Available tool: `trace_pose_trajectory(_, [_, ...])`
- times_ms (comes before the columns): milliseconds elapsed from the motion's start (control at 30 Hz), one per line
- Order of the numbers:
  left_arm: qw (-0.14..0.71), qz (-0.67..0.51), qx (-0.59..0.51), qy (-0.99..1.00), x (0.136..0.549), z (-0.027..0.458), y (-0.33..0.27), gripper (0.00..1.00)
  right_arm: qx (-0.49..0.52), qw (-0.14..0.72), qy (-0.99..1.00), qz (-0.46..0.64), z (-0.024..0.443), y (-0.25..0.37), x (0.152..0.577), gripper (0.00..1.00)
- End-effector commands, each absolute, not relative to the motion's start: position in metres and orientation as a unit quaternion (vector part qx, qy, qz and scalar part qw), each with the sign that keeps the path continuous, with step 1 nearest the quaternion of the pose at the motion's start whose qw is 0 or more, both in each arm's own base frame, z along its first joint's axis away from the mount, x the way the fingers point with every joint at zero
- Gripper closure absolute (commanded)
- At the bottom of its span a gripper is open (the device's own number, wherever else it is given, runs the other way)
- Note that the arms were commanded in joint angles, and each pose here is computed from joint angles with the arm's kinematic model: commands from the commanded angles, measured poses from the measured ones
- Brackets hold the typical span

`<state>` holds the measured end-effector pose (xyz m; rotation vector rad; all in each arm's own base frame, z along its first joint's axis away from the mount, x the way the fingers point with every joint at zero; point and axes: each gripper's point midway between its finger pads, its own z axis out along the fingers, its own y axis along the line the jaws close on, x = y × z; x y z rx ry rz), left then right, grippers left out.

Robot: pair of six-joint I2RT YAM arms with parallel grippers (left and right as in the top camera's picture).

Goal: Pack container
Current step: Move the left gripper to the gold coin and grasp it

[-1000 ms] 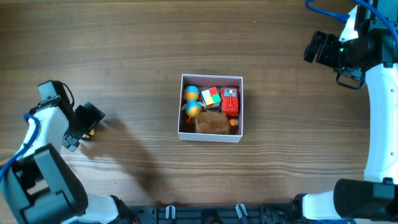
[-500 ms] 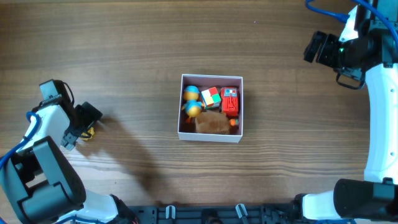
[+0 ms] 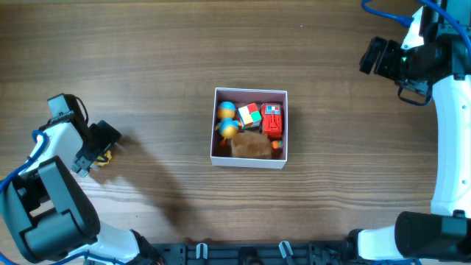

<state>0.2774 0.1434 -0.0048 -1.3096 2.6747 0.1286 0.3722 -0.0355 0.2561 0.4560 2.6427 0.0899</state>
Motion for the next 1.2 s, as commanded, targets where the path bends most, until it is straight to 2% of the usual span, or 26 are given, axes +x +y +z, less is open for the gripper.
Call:
trace_pose_trajectory(0, [0.046, 0.049, -0.439, 0.896, 0.263, -0.021, 0.141, 0.05, 0.161, 0.216, 0.962, 0.036, 0.248, -0.033, 0.373, 0.0])
trace_pose_trajectory(133, [0.042, 0.037, -0.439, 0.897, 0.264, -0.022, 0.136, 0.21, 0.161, 0.216, 0.962, 0.036, 0.248, -0.033, 0.373, 0.0])
trace_pose_trajectory(200, [0.042, 0.037, -0.439, 0.897, 0.263, -0.022, 0.136, 0.25, 0.161, 0.216, 0.962, 0.036, 0.248, -0.033, 0.373, 0.0])
trace_pose_trajectory(267, [0.042, 0.033, -0.439, 0.897, 0.264, -0.022, 0.135, 0.34, 0.161, 0.216, 0.962, 0.036, 0.248, -0.033, 0.373, 0.0])
trace_pose_trajectory(333, [0.042, 0.033, -0.439, 0.897, 0.264, -0.022, 0.135, 0.38, 0.161, 0.216, 0.962, 0.036, 0.248, -0.033, 0.373, 0.0])
trace_pose_trajectory(433, [0.04, 0.033, -0.439, 0.897, 0.263, -0.022, 0.135, 0.53, 0.161, 0.217, 0.962, 0.036, 0.248, -0.033, 0.373, 0.0])
trace_pose_trajectory(500, [0.04, 0.031, -0.439, 0.897, 0.264, -0.022, 0.134, 0.59, 0.161, 0.217, 0.962, 0.036, 0.248, -0.033, 0.373, 0.0])
trace_pose_trajectory(533, [0.04, 0.031, -0.439, 0.897, 0.264, -0.022, 0.134, 0.67, 0.161, 0.217, 0.962, 0.036, 0.248, -0.033, 0.373, 0.0])
trace_pose_trajectory(633, [0.04, 0.028, -0.439, 0.897, 0.264, -0.022, 0.133, 0.7, 0.161, 0.217, 0.962, 0.036, 0.248, -0.033, 0.373, 0.0])
trace_pose_trajectory(667, [0.041, 0.023, -0.438, 0.898, 0.265, -0.022, 0.132, 0.75, 0.161, 0.217, 0.962, 0.036, 0.249, -0.033, 0.374, 0.0])
trace_pose_trajectory(800, [0.042, 0.006, -0.438, 0.898, 0.268, -0.022, 0.127, 0.84, 0.161, 0.217, 0.962, 0.036, 0.249, -0.033, 0.374, 0.0])
trace_pose_trajectory(867, [0.047, -0.019, -0.437, 0.898, 0.274, -0.018, 0.12, 0.96, 0.161, 0.217, 0.962, 0.036, 0.249, -0.033, 0.374, 0.0])
trace_pose_trajectory(1033, [0.091, -0.095, -0.425, 0.896, 0.301, 0.024, 0.103, 0.96, 0.161, 0.213, 0.963, 0.035, 0.248, -0.033, 0.372, 0.0])
trace_pose_trajectory(1167, [0.175, -0.128, -0.33, 0.919, 0.328, 0.101, 0.067, 0.96, 0.161, 0.214, 0.963, 0.036, 0.248, -0.033, 0.372, 0.01])
